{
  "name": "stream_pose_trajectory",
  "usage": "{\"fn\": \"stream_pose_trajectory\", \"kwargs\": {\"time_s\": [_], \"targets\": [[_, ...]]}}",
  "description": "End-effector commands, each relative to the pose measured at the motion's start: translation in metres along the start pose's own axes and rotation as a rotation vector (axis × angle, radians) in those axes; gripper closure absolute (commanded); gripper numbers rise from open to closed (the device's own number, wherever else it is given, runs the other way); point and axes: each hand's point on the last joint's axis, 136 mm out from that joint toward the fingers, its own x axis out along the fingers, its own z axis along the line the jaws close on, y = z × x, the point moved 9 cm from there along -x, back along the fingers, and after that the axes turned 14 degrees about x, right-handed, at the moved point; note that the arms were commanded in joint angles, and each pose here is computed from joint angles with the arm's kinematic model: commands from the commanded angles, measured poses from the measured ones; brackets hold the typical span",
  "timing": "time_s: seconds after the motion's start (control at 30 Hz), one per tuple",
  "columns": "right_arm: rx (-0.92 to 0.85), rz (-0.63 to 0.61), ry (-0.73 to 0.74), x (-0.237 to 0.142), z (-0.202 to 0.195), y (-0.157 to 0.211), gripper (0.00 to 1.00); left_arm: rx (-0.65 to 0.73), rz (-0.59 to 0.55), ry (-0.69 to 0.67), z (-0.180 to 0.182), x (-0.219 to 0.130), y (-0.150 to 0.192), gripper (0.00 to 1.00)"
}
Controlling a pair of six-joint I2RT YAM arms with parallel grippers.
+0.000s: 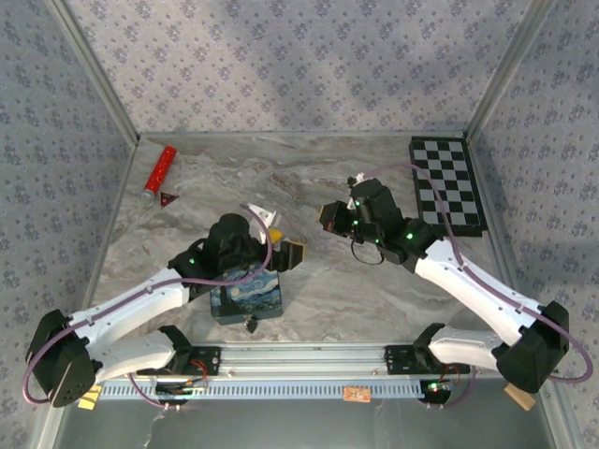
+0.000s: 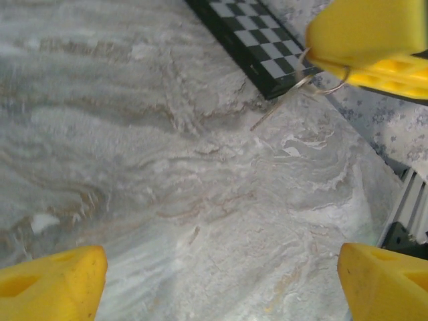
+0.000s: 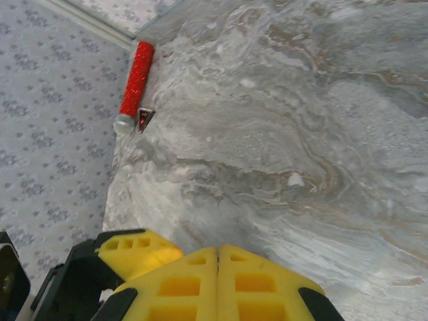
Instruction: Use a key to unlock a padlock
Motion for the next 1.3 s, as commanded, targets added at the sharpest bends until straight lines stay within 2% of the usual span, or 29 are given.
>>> {"fn": "stream_pose_trajectory", "kwargs": {"time_s": [0.0,0.1,0.2,0.33,0.4,0.53,0.67,0.73,0.9,1.27], "targets": [[-0.071,0.048,-0.046,-0.006,0.018,0.005,1.00,0.244,-0.149,0.049,-0.007,-0.006,-0.016,0.12],[-0.095,0.055,-0.067,-0.010,0.024,0.008,1.00,0.390,-0.233,0.076,-0.010,-0.009,-0.012,0.13],[-0.128,0.071,-0.098,-0.014,0.033,0.011,1.00,0.491,-0.242,0.105,-0.011,-0.008,-0.012,0.15],[-0.168,0.094,-0.131,-0.018,0.042,0.016,1.00,0.556,-0.275,0.124,-0.013,-0.008,-0.017,0.33],[-0.188,0.101,-0.145,-0.021,0.045,0.019,1.00,0.571,-0.291,0.105,-0.012,-0.007,-0.020,0.38],[-0.215,0.112,-0.167,-0.023,0.049,0.023,1.00,0.594,-0.278,0.088,-0.010,-0.004,-0.024,0.42],[-0.230,0.112,-0.173,-0.024,0.050,0.025,1.00,0.607,-0.279,0.094,-0.011,-0.003,-0.026,0.59],[-0.233,0.114,-0.179,-0.024,0.050,0.026,1.00,0.611,-0.288,0.095,-0.011,-0.003,-0.027,0.64],[-0.234,0.127,-0.175,-0.021,0.049,0.028,1.00,0.618,-0.304,0.107,-0.012,-0.005,-0.029,0.70],[-0.223,0.120,-0.161,-0.016,0.046,0.029,1.00,0.626,-0.303,0.102,-0.013,-0.011,-0.029,0.91]]}}
